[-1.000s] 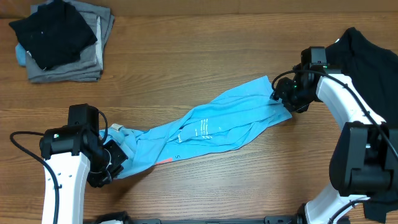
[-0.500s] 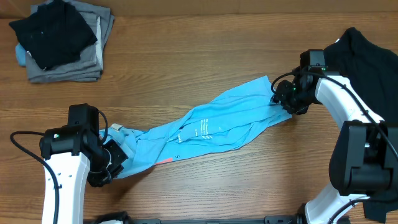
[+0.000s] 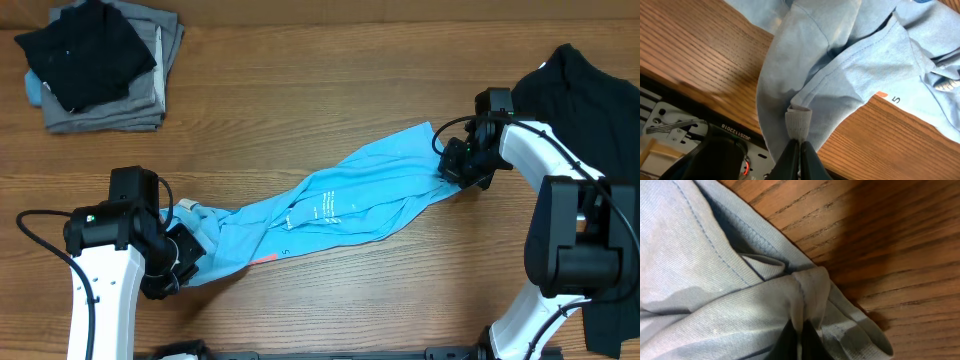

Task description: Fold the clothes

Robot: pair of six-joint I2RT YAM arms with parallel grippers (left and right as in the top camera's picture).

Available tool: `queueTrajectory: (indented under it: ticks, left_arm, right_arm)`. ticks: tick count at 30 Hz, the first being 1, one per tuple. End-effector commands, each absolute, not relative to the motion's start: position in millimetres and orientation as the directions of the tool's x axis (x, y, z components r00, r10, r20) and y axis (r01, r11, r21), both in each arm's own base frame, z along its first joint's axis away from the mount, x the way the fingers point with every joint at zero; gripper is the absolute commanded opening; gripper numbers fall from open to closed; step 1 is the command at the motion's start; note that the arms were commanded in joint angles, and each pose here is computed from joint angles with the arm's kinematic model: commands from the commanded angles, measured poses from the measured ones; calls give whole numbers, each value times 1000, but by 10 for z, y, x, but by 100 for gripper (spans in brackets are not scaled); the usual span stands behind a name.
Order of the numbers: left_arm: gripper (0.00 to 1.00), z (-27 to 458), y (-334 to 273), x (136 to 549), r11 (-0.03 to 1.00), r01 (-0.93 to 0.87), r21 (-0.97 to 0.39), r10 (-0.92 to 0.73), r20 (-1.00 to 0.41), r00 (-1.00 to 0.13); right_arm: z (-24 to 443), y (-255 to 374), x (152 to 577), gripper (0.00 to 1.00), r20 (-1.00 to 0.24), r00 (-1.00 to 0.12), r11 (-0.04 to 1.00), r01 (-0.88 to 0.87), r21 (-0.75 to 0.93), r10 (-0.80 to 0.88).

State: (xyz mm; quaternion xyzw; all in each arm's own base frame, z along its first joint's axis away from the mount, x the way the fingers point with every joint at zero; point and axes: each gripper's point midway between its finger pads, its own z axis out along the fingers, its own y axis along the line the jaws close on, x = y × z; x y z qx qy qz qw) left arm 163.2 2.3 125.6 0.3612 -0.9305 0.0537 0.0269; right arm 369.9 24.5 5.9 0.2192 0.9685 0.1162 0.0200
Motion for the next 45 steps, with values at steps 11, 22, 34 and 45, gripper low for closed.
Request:
queueTrajectory:
  ticks: [11,22,34,45]
  left_arm:
    - [4,1777,317,1928,750,-659,-56,-659,-135,-740]
    - [4,1930,379,1946,718,-695,-35,-692,-153,-706]
    - [7,1490,378,2068,699,-714,-32,-711,-125,-691]
    - [22,1027,437,2382,703,-710,35,-708,-53,-704]
  right_arm:
    - [406,-572,3870,4,-78,-787,790,606,95,612]
    - [474,-877,3857,4,-87,-737,742,664,99,671]
    - [466,-1116,3714,4,-55,-655,657,749,88,754]
    - [458,-1106,3605,4,-18,-652,651,756,65,758]
